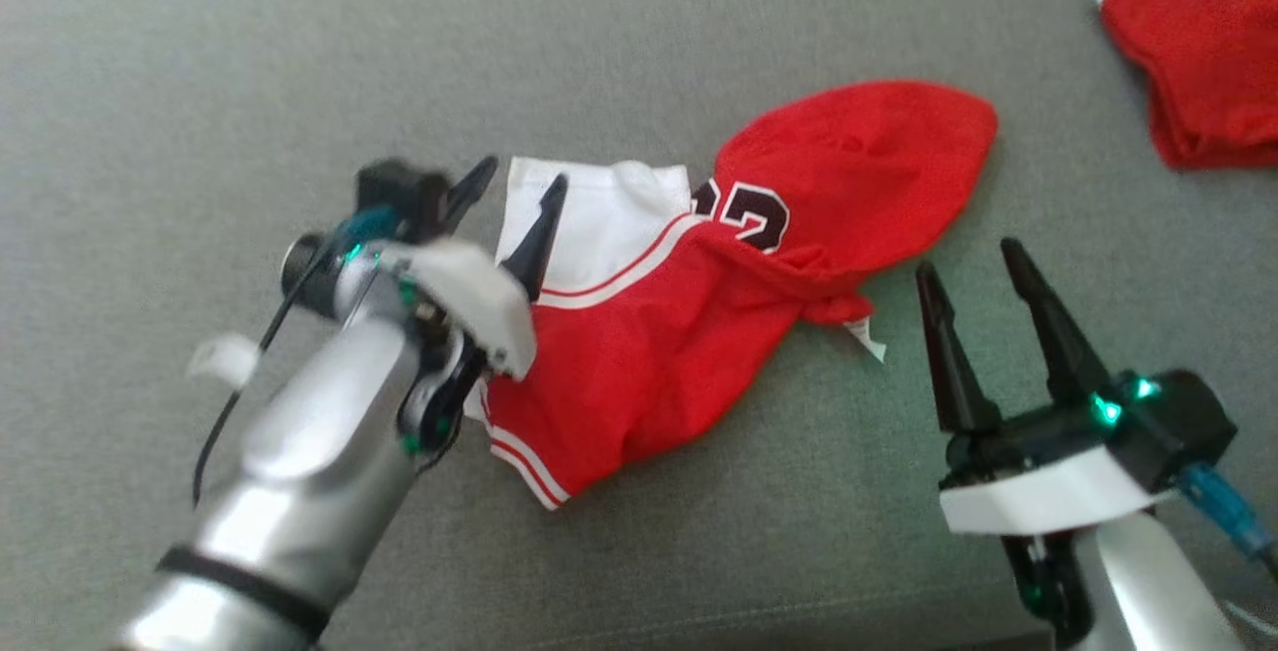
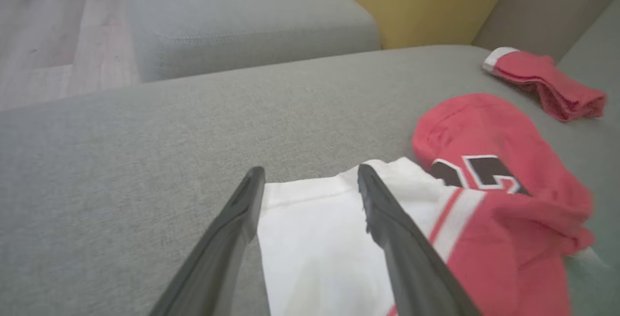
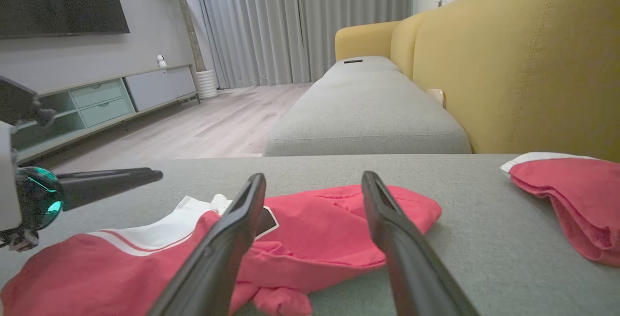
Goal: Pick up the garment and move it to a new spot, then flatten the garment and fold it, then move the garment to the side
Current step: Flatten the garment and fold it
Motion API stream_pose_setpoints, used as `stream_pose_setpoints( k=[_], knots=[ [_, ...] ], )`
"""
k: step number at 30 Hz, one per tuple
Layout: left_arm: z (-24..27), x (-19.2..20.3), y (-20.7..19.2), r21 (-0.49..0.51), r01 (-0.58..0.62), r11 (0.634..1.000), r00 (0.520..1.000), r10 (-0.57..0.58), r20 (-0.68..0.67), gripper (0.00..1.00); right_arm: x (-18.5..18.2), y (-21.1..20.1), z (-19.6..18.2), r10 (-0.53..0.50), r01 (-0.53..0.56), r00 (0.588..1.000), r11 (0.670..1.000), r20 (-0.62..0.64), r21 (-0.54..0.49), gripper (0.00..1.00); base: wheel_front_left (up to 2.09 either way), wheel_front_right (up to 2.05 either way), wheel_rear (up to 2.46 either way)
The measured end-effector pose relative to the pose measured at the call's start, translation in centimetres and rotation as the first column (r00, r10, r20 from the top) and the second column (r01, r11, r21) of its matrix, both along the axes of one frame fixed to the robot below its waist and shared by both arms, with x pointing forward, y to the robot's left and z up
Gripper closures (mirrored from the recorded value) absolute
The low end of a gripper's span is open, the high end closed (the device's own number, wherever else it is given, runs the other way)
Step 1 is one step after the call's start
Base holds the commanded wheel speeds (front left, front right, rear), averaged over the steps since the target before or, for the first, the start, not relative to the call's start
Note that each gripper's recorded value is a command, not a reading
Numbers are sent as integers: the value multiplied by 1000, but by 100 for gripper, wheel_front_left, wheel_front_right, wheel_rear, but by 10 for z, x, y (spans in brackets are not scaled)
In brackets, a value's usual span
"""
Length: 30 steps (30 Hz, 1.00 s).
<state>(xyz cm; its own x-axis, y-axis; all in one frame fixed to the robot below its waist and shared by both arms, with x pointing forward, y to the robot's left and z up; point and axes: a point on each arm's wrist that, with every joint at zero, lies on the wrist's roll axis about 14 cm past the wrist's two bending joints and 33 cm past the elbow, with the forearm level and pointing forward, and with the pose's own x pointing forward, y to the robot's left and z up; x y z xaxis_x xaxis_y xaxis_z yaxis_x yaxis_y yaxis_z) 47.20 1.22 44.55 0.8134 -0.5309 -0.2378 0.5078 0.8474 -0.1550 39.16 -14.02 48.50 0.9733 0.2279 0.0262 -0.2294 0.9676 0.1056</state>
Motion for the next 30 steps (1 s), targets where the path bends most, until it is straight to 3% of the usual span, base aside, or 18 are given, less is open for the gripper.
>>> stream_pose_setpoints(
  k=[7,19,20,21,23,30],
  knots=[
    [-67,10,-1,122,24,992,985,-3,-171,0,18,-10,-12,-9,9,1000,1000,-23,-29,0,0,0,0],
    [-76,29,0,175,26,984,989,0,-146,0,20,-13,-16,-18,17,999,999,-31,-34,0,0,0,0],
    [-75,30,-2,174,36,984,990,-11,-141,11,21,-14,-15,-19,18,999,999,-27,-35,0,0,0,0],
    [-75,30,-4,173,44,984,990,-20,-140,55,21,-14,-14,-20,19,999,999,-25,-36,0,0,0,0],
    [-76,29,-6,170,56,984,990,-32,-138,100,20,-16,-14,-25,24,999,999,-26,-38,0,0,0,0],
    [-73,28,-6,190,90,978,992,-70,-108,100,21,-21,-11,-40,39,999,998,-18,-41,0,0,0,0]
  ],
)
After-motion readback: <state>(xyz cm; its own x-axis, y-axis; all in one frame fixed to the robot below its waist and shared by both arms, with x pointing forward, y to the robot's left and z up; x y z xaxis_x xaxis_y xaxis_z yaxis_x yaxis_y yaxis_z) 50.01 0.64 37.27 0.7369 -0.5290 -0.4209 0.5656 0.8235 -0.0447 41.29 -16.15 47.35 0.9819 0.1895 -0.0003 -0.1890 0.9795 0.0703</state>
